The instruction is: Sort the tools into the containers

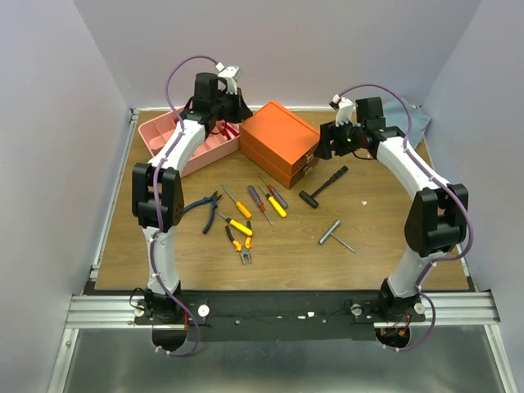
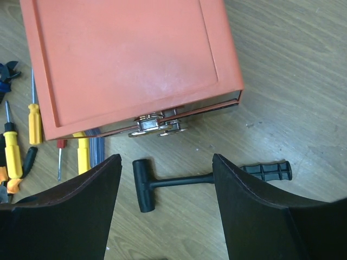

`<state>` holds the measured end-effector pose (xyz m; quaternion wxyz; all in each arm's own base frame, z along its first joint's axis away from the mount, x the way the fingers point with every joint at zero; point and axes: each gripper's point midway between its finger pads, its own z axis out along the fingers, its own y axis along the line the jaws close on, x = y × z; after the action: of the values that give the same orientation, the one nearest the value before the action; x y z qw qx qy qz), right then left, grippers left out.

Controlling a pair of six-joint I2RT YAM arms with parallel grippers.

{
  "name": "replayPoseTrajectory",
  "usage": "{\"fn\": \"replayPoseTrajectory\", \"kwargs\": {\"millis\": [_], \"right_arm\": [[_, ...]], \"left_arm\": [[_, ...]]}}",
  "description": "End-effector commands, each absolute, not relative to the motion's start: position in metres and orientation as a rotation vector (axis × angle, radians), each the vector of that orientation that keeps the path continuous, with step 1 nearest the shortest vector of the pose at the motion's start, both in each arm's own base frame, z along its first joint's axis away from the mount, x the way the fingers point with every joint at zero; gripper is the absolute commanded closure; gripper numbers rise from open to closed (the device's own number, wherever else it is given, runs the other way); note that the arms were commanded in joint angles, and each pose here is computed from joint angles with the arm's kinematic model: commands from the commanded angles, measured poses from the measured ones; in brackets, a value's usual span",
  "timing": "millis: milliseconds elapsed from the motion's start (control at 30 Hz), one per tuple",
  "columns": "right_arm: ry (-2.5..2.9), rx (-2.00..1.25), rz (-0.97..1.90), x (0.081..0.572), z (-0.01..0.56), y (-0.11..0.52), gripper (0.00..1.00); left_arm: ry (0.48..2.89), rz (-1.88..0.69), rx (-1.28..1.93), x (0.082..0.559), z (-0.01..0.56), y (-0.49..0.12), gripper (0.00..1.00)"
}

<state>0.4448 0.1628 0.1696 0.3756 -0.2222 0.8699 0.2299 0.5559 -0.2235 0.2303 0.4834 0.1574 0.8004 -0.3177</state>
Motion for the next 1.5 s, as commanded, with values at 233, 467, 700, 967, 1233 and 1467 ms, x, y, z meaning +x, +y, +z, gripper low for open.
{"fn": "replayPoseTrajectory", "kwargs": {"millis": [233,467,700,967,1233,1467], "right_arm": [[2.319,-0.503,0.584,0.459,0.139,0.175,0.25],[2.334,-0.468,0.588,0.464,0.130,0.178,0.25],[2.308,-0.442,0.724,0.451,0.156,0.192,0.25],[2.305,-0.387,0.763,0.452,0.164,0.196,0.25],[2.313,-0.313,0.719,0.461,0.165,0.191,0.25],[2.354,-0.191,0.636,0.467,0.152,0.179,0.25]], "left_arm": [[2.040,-0.849,0.292,0.552,0.194,-0.253,1.00],[2.078,-0.837,0.286,0.546,0.181,-0.251,1.00],[2.105,-0.848,0.277,0.541,0.171,-0.251,1.00],[2.123,-0.849,0.278,0.538,0.162,-0.252,1.00],[2.151,-0.828,0.287,0.530,0.153,-0.250,1.00],[2.162,-0.827,0.303,0.526,0.148,-0.255,1.00]]}}
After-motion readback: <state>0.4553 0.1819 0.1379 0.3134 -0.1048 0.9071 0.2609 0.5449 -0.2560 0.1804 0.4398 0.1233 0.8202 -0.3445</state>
